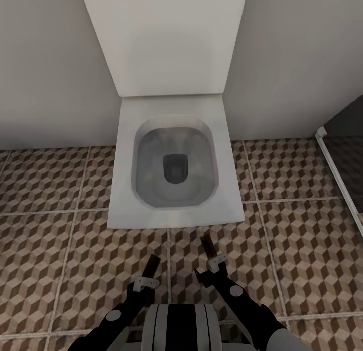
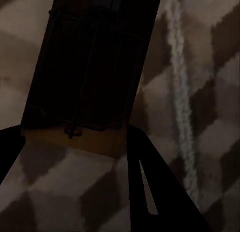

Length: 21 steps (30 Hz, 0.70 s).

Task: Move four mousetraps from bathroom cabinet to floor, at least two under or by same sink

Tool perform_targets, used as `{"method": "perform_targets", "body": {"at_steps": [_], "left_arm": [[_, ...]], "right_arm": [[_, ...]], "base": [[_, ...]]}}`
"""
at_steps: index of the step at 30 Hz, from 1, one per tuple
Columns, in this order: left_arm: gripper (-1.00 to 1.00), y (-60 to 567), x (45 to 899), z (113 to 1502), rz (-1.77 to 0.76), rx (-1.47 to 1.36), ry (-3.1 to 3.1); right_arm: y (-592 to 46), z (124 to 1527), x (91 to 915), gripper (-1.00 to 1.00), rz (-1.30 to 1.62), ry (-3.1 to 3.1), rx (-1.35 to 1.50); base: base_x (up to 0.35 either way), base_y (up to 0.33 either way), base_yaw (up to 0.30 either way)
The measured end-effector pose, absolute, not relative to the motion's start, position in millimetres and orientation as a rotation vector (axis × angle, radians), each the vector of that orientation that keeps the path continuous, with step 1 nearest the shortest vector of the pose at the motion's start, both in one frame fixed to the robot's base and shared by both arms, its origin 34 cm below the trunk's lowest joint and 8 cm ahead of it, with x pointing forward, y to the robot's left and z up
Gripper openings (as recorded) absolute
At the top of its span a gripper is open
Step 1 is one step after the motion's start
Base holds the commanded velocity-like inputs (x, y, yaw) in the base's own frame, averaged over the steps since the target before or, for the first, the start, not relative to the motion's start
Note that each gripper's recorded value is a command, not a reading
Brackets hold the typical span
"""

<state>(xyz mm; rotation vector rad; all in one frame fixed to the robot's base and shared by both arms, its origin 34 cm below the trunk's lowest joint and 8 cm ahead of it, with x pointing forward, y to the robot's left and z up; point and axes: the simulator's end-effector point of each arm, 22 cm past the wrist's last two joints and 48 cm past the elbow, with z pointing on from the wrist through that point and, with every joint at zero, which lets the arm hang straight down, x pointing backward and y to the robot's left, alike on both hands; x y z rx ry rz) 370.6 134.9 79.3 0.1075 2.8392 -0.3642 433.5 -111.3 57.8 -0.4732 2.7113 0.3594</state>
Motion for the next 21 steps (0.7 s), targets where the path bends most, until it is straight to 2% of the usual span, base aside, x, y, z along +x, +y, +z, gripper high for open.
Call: {"method": "perform_targets", "body": {"at_steps": [21], "left_arm": [[-1.0, 133.8, 396.9, 89.0, -0.361, 0.088, 2.721]], "right_arm": [[-110.5, 58.3, 434.1, 1.0, 0.36, 2.708, -0.477]], "base": [[0.015, 0.0, 0.0]]}}
